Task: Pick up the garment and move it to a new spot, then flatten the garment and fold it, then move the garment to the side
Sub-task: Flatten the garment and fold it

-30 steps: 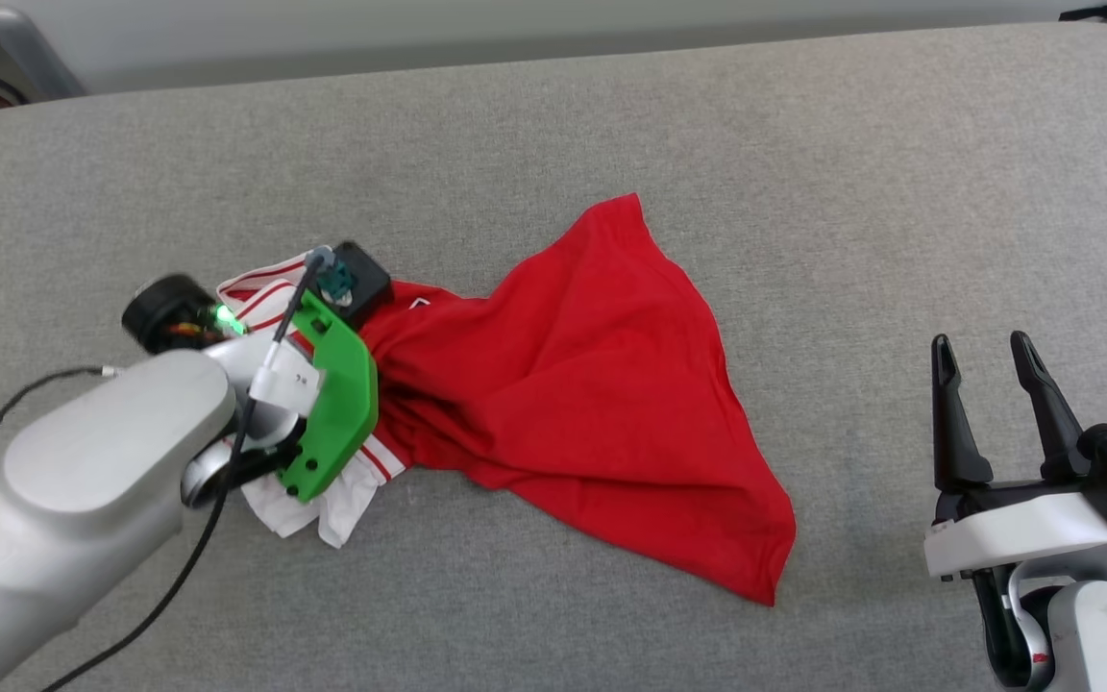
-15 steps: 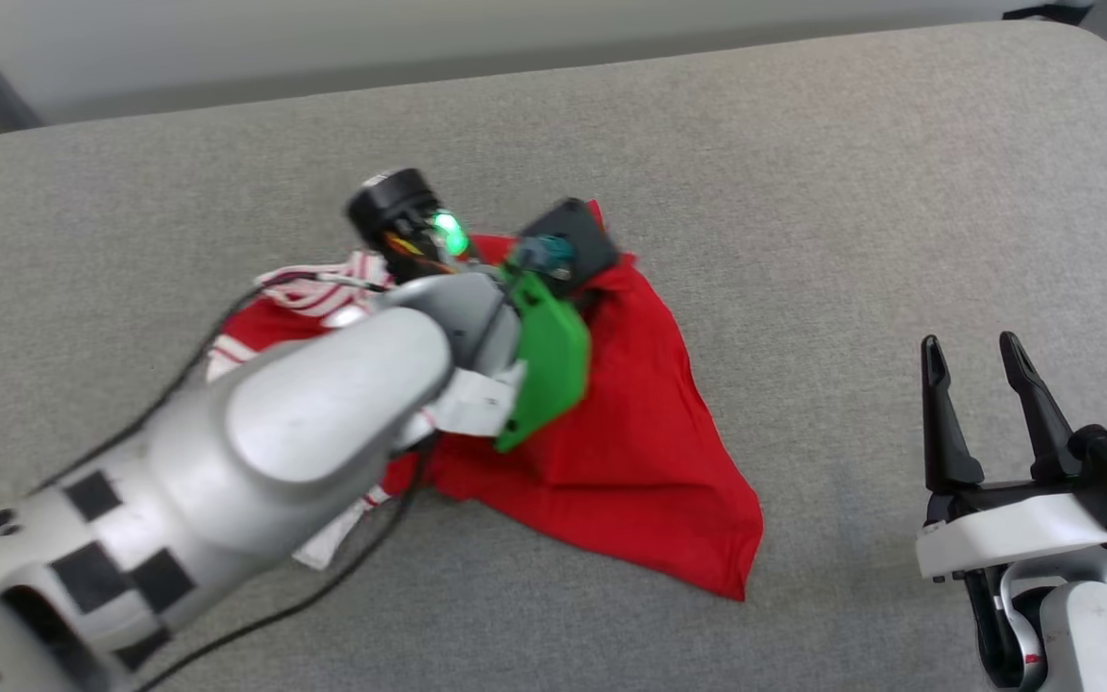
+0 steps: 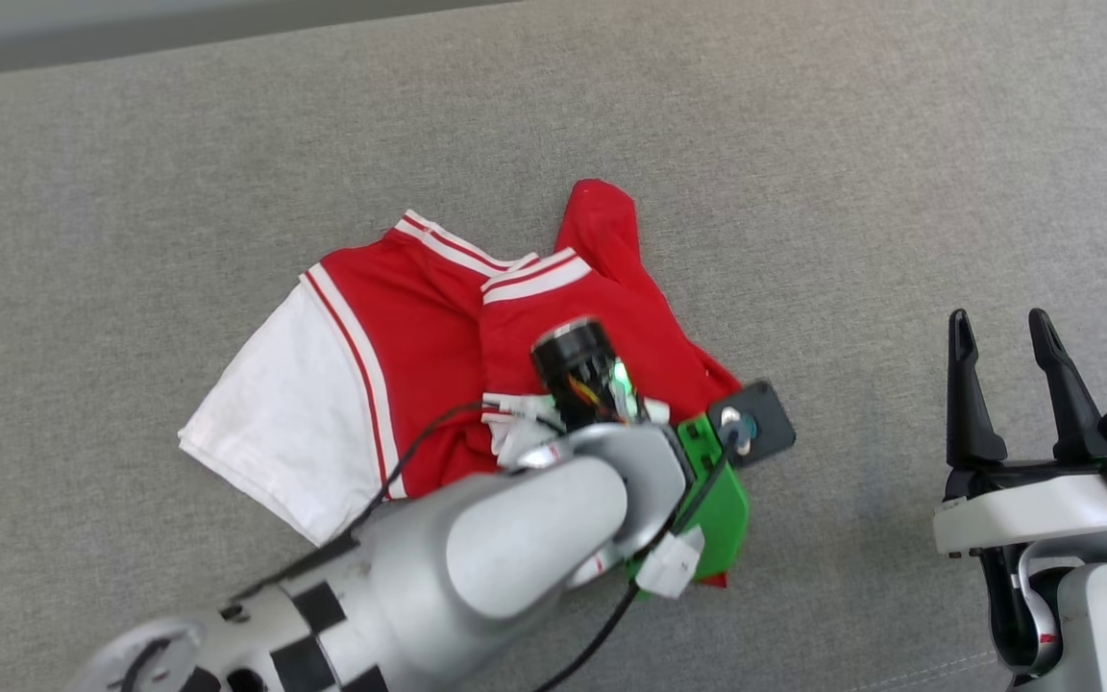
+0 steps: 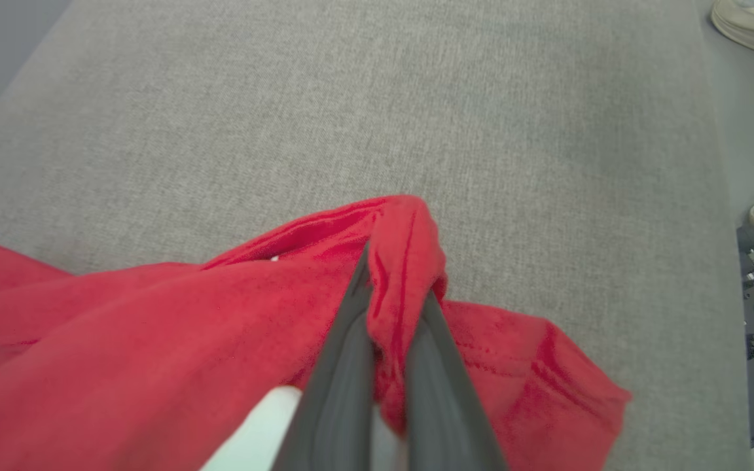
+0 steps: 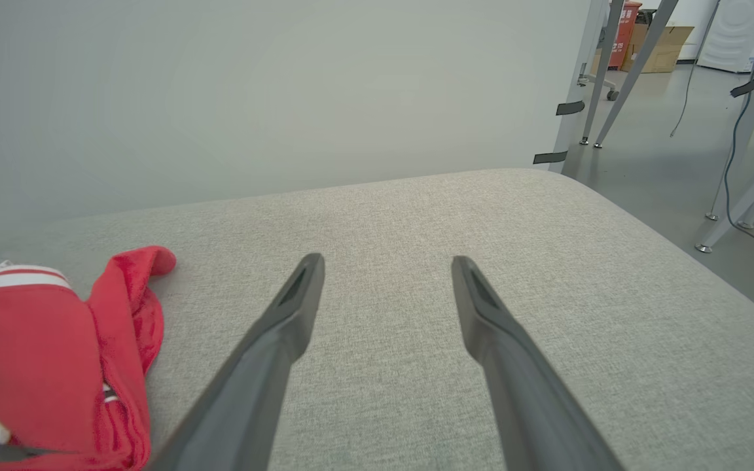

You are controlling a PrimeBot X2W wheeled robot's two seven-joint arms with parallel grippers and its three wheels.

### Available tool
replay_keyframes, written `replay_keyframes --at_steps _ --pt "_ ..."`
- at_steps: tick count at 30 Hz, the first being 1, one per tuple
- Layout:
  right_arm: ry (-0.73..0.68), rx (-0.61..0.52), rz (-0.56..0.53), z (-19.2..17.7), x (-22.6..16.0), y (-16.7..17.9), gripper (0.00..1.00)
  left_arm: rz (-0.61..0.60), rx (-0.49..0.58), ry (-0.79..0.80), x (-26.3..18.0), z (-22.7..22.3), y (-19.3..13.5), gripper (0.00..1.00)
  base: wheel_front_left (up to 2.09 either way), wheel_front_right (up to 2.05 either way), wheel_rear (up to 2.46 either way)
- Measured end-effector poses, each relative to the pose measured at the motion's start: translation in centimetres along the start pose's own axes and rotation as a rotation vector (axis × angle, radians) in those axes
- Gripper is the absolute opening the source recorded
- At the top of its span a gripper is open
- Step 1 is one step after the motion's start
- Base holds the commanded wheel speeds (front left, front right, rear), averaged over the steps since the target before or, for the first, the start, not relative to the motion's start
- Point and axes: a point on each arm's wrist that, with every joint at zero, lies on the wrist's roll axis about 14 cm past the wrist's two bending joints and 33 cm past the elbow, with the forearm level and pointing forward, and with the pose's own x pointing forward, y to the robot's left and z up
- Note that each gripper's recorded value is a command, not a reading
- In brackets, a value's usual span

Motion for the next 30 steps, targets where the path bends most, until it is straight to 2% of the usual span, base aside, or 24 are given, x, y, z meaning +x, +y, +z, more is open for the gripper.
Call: replay_keyframes --at_steps 4,7,8,9,10,17,22,26,30 --pt "0.003 -0.006 -0.009 -0.1 0.3 -0.3 1.00 -0.046 -0.030 0.083 0.5 -3.1 -2.5 0.00 0.00 0.00 0.00" --pt "0.005 -0.006 -0.007 -0.3 0.3 -0.2 1.00 -0.051 -0.041 0.091 0.5 -3.4 -3.0 0.00 0.00 0.00 0.00" --pt "0.005 -0.005 -0.004 -0.2 0.4 -0.1 1.00 -0.049 -0.046 0.088 0.4 -3.3 -2.9 0.46 0.00 0.00 0.00" --pt "0.003 -0.004 -0.002 -0.2 0.4 0.0 1.00 -0.046 -0.044 0.072 0.3 -3.1 -2.9 1.00 0.00 0.00 0.00" --pt "-0.006 -0.001 0.008 0.1 0.6 0.3 1.00 -0.023 -0.035 -0.024 -0.1 -1.5 -2.2 1.00 0.00 0.00 0.00" --pt "-0.052 -0.001 0.025 1.7 0.4 0.7 1.00 0.107 0.029 -0.335 -2.7 5.9 2.1 1.00 0.00 0.00 0.00" --pt "-0.073 -0.008 0.050 2.5 -0.3 1.1 1.00 0.244 0.052 -0.448 -5.6 8.5 4.0 1.00 0.00 0.00 0.00" --pt "-0.109 -0.017 0.100 3.8 -0.4 2.3 1.00 0.419 0.048 -0.512 -9.3 9.3 6.5 1.00 0.00 0.00 0.00" --pt "-0.161 -0.043 0.168 5.6 -0.2 3.8 1.00 0.629 0.013 -0.540 -14.2 8.2 9.3 1.00 0.00 0.00 0.00"
